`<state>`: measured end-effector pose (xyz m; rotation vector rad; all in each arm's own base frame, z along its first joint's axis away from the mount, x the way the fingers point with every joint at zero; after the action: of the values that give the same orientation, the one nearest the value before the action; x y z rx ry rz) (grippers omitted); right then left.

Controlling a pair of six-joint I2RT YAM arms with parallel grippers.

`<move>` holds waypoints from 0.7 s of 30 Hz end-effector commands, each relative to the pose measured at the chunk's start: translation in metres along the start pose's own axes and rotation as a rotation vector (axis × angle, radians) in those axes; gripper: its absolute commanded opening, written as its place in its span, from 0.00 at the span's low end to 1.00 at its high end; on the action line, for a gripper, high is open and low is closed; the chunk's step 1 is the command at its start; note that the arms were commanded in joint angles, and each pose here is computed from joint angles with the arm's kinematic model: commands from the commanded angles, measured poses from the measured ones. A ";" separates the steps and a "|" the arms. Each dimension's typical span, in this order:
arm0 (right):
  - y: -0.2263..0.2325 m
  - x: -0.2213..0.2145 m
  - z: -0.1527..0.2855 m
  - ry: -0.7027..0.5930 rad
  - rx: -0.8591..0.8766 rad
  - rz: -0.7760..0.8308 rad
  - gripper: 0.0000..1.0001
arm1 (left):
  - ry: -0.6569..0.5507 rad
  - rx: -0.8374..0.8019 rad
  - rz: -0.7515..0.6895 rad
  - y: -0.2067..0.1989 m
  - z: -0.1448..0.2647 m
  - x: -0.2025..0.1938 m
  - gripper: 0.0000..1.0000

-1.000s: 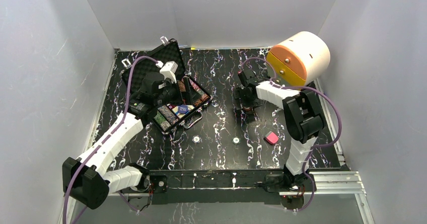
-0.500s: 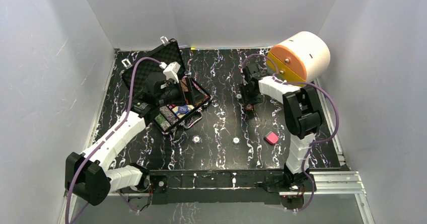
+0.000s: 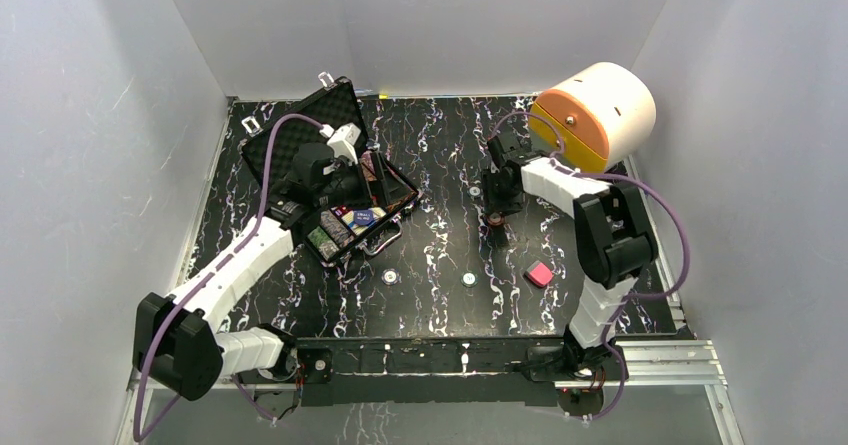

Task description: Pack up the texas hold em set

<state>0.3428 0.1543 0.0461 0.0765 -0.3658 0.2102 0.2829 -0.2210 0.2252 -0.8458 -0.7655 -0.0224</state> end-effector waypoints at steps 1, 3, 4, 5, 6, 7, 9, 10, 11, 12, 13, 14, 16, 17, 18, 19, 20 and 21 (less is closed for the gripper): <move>0.025 0.022 0.051 -0.148 0.141 -0.155 0.33 | 0.013 0.001 0.024 0.005 -0.003 -0.004 0.99; 0.039 0.022 0.064 -0.173 0.233 -0.231 0.33 | 0.027 0.001 0.031 0.007 -0.005 -0.008 0.98; 0.047 0.023 0.070 -0.190 0.287 -0.262 0.33 | 0.035 -0.002 0.036 0.007 -0.006 -0.011 0.98; 0.053 0.022 0.076 -0.204 0.333 -0.299 0.33 | 0.047 -0.006 0.042 0.008 -0.007 -0.014 0.98; 0.058 0.019 0.080 -0.206 0.374 -0.337 0.33 | 0.059 -0.012 0.049 0.008 -0.008 -0.017 0.98; 0.064 0.020 0.086 -0.220 0.421 -0.365 0.33 | 0.069 -0.023 0.053 0.007 -0.010 -0.019 0.98; 0.071 0.022 0.098 -0.242 0.483 -0.440 0.33 | 0.095 -0.054 0.056 0.002 -0.013 -0.026 0.95; 0.074 0.024 0.107 -0.262 0.516 -0.471 0.33 | 0.104 -0.082 0.050 -0.004 -0.014 -0.029 0.94; 0.078 0.024 0.115 -0.278 0.556 -0.517 0.34 | 0.120 -0.099 0.046 -0.009 -0.017 -0.035 0.92; 0.082 0.023 0.126 -0.294 0.618 -0.587 0.34 | 0.126 -0.128 0.040 -0.018 -0.022 -0.042 0.90; 0.083 0.019 0.132 -0.295 0.649 -0.650 0.34 | 0.119 -0.143 0.047 -0.027 -0.029 -0.051 0.88; 0.083 0.016 0.135 -0.293 0.661 -0.701 0.34 | 0.077 -0.152 0.054 -0.035 -0.036 -0.052 0.87; 0.083 0.008 0.142 -0.283 0.700 -0.812 0.34 | 0.001 -0.167 0.052 -0.050 -0.056 -0.057 0.85; 0.085 0.004 0.147 -0.264 0.736 -0.852 0.34 | -0.018 -0.205 0.041 -0.060 -0.062 -0.057 0.76; 0.086 0.002 0.147 -0.253 0.742 -0.860 0.34 | -0.005 -0.224 0.020 -0.063 -0.070 -0.060 0.73; 0.087 0.001 0.148 -0.246 0.747 -0.859 0.34 | 0.002 -0.230 0.004 -0.067 -0.074 -0.061 0.72; 0.088 0.000 0.148 -0.239 0.753 -0.861 0.34 | 0.014 -0.229 -0.013 -0.070 -0.079 -0.064 0.72; 0.089 0.000 0.149 -0.237 0.759 -0.863 0.34 | 0.024 -0.221 -0.018 -0.070 -0.082 -0.068 0.71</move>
<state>0.2692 0.2169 0.1645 0.8977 -0.4187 -0.5347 0.2529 -0.3256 0.1695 -0.9985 -0.6680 -0.0910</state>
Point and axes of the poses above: each gripper's point midway between its finger pads, its own z axis back along the fingers, its own y axis along the line the jaws close on, x = y × z, the point moved 2 cm from there along z, back along the fingers, and after that the axes turned 3 degrees about z, right-handed, at the moved point
